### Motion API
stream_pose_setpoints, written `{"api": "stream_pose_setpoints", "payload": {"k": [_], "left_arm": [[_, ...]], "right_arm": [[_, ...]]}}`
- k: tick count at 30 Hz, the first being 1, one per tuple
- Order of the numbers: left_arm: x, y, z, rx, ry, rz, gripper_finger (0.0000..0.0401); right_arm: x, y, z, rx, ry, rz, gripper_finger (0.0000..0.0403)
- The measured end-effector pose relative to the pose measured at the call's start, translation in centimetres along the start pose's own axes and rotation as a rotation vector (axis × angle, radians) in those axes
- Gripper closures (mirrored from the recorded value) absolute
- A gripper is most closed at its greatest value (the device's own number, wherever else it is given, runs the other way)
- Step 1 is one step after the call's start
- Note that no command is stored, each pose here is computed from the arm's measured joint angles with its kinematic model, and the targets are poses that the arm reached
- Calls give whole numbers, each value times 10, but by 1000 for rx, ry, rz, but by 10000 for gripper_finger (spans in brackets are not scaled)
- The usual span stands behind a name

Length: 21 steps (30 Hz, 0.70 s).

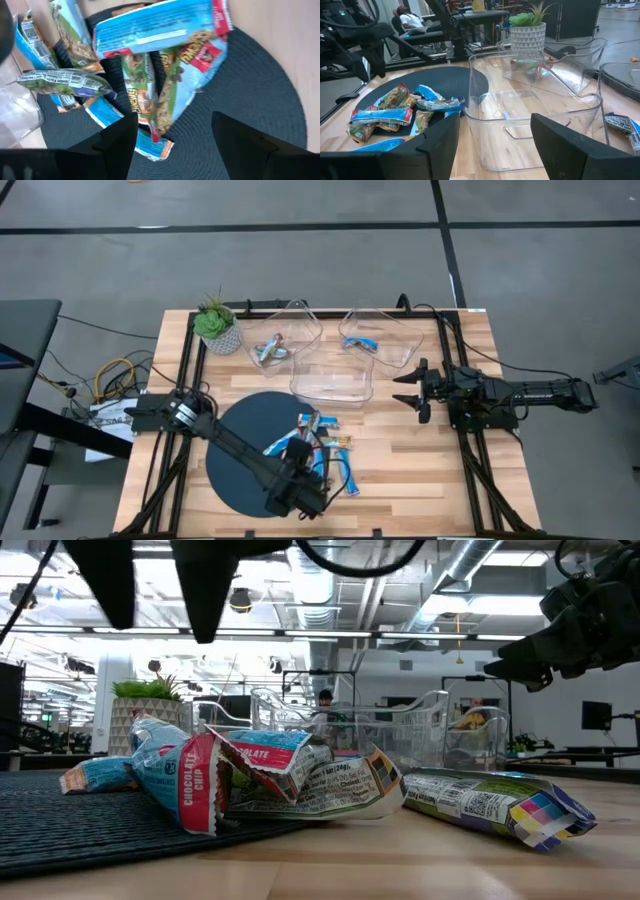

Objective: Pick and place Granola Bars by type
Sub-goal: Put the red granola bar into the left transparent bin

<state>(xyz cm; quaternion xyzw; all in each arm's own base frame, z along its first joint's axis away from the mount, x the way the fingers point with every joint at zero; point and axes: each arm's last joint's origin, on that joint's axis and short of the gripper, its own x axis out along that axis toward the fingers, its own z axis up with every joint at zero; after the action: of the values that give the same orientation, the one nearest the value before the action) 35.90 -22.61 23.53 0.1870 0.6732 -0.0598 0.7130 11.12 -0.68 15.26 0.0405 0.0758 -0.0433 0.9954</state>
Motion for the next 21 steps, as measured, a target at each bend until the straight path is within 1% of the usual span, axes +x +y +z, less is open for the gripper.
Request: {"api": "stream_pose_setpoints", "payload": {"k": [2, 5, 7, 9, 14, 21], "left_arm": [[3, -4, -1, 7, -1, -2, 154], [20, -11, -4, 12, 33, -39, 154], [32, -15, -6, 21, 38, -41, 154], [42, -17, -7, 34, 27, -18, 154], [60, -16, -12, 55, 27, 96, 154], [74, -19, -13, 89, 0, 93, 154]], "right_arm": [[0, 0, 0, 0, 0, 0, 163], [0, 0, 0, 0, 0, 0, 163], [0, 0, 0, 0, 0, 0, 163], [0, 0, 0, 0, -1, 0, 163], [0, 0, 0, 0, 0, 0, 163], [0, 0, 0, 0, 0, 0, 163]]}}
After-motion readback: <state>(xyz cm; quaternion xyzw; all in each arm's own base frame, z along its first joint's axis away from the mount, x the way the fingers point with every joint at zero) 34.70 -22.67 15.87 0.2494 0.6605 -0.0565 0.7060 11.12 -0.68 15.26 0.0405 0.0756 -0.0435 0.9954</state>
